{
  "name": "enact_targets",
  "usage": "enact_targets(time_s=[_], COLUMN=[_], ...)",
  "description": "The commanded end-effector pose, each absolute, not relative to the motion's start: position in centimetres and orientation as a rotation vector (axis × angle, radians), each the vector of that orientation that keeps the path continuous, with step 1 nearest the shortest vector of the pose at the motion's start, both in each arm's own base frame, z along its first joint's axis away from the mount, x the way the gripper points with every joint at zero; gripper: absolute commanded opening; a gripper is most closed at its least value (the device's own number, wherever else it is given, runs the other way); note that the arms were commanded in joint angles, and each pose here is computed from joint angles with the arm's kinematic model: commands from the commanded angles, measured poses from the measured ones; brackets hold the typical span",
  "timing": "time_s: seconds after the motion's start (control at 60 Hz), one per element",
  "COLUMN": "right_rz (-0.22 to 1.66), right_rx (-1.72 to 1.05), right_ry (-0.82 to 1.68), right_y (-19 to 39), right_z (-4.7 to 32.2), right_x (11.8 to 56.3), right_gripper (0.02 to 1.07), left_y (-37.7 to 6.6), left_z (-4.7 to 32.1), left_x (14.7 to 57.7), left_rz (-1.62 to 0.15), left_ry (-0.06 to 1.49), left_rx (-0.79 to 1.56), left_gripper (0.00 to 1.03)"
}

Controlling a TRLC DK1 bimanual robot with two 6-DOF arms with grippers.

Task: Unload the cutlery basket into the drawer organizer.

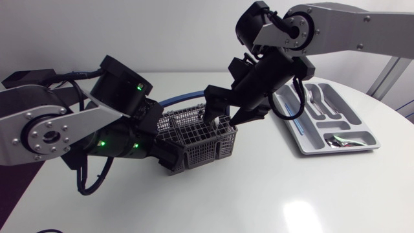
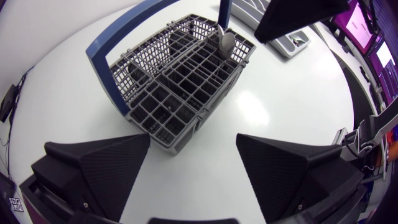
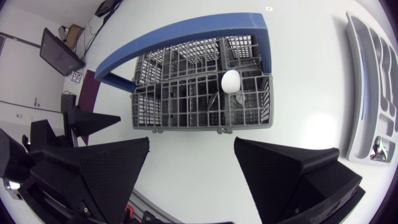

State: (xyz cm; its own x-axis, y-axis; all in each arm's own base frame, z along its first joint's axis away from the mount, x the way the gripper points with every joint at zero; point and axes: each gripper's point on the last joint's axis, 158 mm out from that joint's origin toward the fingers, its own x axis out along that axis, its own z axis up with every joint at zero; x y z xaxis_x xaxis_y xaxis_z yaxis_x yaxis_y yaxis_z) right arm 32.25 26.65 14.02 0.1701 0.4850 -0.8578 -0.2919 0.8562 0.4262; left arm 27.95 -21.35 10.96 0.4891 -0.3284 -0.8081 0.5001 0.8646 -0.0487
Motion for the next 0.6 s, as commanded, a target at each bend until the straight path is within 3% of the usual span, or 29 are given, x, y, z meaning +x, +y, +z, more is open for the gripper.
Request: enact_targets(time_s=[0.0,0.117,0.25,0.367,0.5,0.583], right_rz=[0.488,0.431,0.396,0.378,0.355,0.340], right_rx=[0.274,0.328,0.381,0.390,0.394,0.394], right_ry=[1.315,1.290,1.270,1.292,1.303,1.307], right_y=[26.9,26.9,26.9,27.1,27.2,27.1], right_z=[13.4,13.3,13.2,12.4,11.5,10.8], right_x=[32.7,33.4,34.3,34.2,34.3,34.6], right_gripper=[1.02,1.01,0.90,0.88,0.73,0.69], left_y=[-20.7,-20.6,-20.6,-20.6,-20.7,-20.7], left_z=[10.6,10.4,10.2,10.0,10.1,10.0], left_x=[27.8,27.6,27.6,27.7,27.8,27.8], left_rz=[-0.504,-0.504,-0.503,-0.502,-0.506,-0.507], left_ry=[0.925,0.928,0.926,0.922,0.914,0.911], left_rx=[0.220,0.221,0.219,0.218,0.216,0.214], left_gripper=[0.97,0.97,0.97,0.97,0.97,0.97])
